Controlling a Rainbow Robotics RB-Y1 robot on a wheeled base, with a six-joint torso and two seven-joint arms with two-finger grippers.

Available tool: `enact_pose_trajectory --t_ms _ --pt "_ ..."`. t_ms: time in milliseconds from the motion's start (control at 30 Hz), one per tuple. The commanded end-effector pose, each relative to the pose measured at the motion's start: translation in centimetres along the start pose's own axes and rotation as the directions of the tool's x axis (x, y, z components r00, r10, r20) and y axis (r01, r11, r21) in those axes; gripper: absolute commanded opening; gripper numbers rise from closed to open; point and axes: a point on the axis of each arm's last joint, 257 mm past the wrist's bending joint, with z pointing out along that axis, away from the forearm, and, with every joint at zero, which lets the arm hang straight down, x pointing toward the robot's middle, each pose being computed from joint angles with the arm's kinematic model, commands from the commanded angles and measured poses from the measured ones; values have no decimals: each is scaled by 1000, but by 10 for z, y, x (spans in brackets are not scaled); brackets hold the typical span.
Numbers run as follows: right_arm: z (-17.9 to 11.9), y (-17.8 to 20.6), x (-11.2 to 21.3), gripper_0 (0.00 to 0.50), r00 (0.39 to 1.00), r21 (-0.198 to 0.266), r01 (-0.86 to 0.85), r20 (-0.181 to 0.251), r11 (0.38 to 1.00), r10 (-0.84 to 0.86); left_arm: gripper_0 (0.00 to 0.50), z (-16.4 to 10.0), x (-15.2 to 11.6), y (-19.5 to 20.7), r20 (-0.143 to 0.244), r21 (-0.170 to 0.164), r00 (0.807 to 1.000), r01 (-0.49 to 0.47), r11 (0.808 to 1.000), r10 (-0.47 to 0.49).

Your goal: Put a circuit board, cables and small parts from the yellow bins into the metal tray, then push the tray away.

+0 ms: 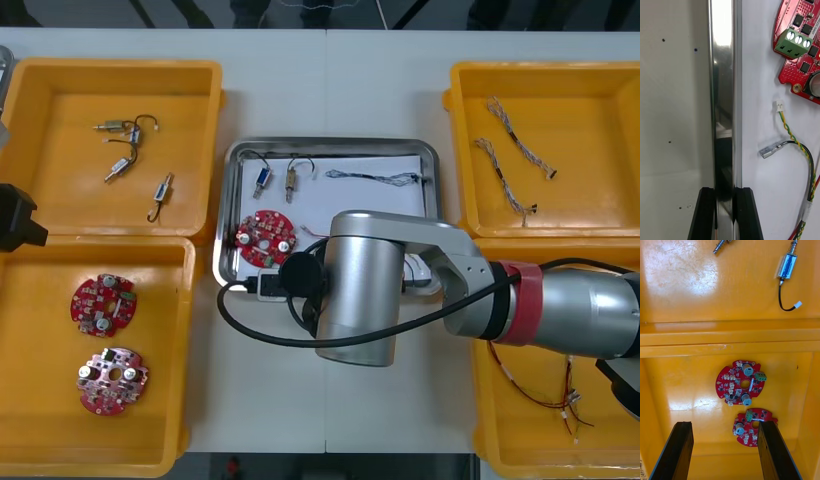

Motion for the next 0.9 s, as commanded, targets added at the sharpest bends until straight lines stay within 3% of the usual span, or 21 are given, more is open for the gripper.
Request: enact_pose_trajectory --t_ms 33,900 --pt "-8 -24 -14 0 998 50 64 21 997 -65 500 -14 -5 13 33 -39 998 -51 998 52" --pt "6 -83 -10 0 997 65 79 4 995 -79 500 -14 -5 13 33 -39 998 -51 998 52"
